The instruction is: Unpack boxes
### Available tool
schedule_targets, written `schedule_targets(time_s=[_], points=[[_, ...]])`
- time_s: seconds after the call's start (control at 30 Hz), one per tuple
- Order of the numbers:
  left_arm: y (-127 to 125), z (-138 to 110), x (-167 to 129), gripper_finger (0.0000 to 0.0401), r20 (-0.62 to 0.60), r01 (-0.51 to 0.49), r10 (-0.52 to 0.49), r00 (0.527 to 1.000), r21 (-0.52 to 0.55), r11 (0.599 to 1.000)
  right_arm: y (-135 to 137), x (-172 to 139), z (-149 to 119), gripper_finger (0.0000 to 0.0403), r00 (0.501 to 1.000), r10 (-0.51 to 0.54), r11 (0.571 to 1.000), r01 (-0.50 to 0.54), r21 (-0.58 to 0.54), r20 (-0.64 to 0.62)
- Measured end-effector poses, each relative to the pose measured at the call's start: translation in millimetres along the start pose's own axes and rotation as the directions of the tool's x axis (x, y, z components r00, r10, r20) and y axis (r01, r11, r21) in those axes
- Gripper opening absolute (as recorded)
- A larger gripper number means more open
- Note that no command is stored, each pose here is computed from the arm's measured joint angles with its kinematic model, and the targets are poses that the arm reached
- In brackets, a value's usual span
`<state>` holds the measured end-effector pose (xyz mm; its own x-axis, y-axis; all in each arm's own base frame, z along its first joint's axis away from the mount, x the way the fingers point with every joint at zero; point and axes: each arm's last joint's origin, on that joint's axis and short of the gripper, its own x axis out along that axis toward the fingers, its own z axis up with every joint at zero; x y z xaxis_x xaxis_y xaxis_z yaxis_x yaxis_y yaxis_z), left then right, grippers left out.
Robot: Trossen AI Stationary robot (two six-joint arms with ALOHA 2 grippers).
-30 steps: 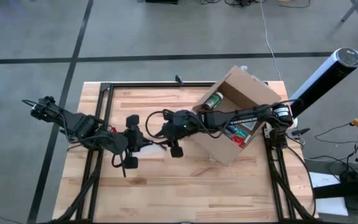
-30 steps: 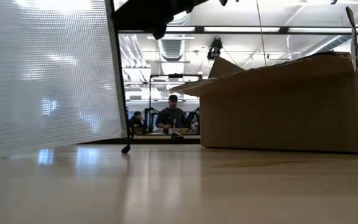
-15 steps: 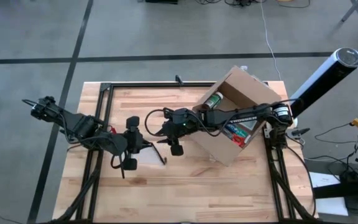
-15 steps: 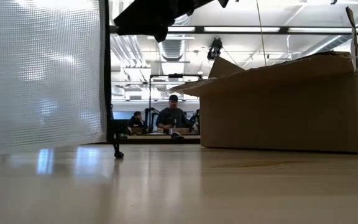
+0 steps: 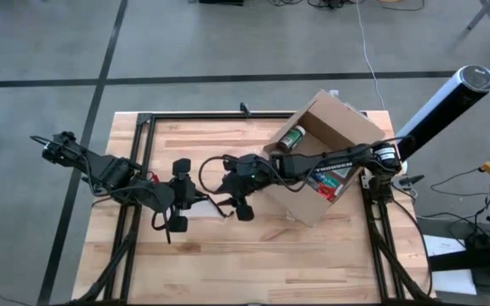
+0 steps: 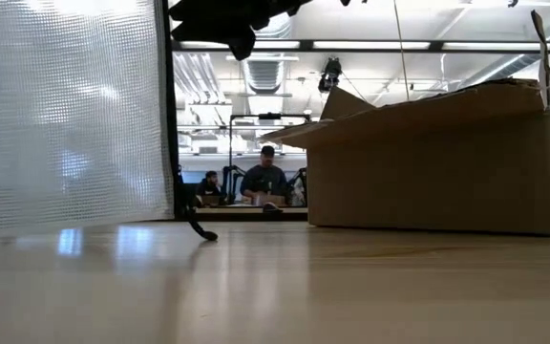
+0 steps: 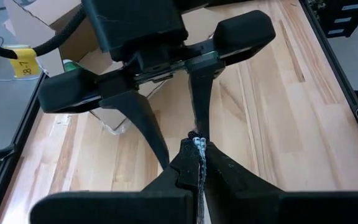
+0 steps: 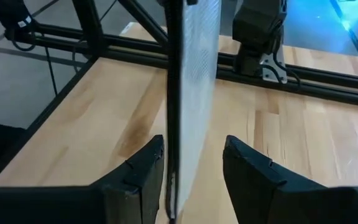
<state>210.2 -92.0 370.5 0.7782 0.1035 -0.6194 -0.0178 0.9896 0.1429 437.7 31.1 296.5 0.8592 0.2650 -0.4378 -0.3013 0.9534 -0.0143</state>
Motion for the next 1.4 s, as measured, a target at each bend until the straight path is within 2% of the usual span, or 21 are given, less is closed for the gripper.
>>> schedule_targets(time_s=[0.67,1.07,1.23,1.4], points=[[-2.7,1.3,4.7,0.0,-0.001,-0.001,0.001,1.0,0.016,1.0,-1.2,-0.2,7.4,0.0128,0.997,-0.018,1.0,0.019,-0.016,0.075],[-3.0,2.7,4.7,0.0,0.013,0.002,-0.002,1.0,0.013,1.0,-4.3,-1.1,13.4,0.0134,0.989,-0.042,0.998,0.047,-0.03,0.141],[-3.4,4.6,4.7,0.0,0.031,0.006,-0.006,1.0,0.024,1.0,-4.3,-1.2,14.4,0.0112,0.988,-0.043,0.998,0.049,-0.038,0.15],[-3.5,5.0,4.8,0.0,0.035,0.006,-0.007,0.999,0.028,1.0,-4.7,-0.3,13.5,0.0062,0.988,-0.055,0.996,0.065,-0.068,0.146]])
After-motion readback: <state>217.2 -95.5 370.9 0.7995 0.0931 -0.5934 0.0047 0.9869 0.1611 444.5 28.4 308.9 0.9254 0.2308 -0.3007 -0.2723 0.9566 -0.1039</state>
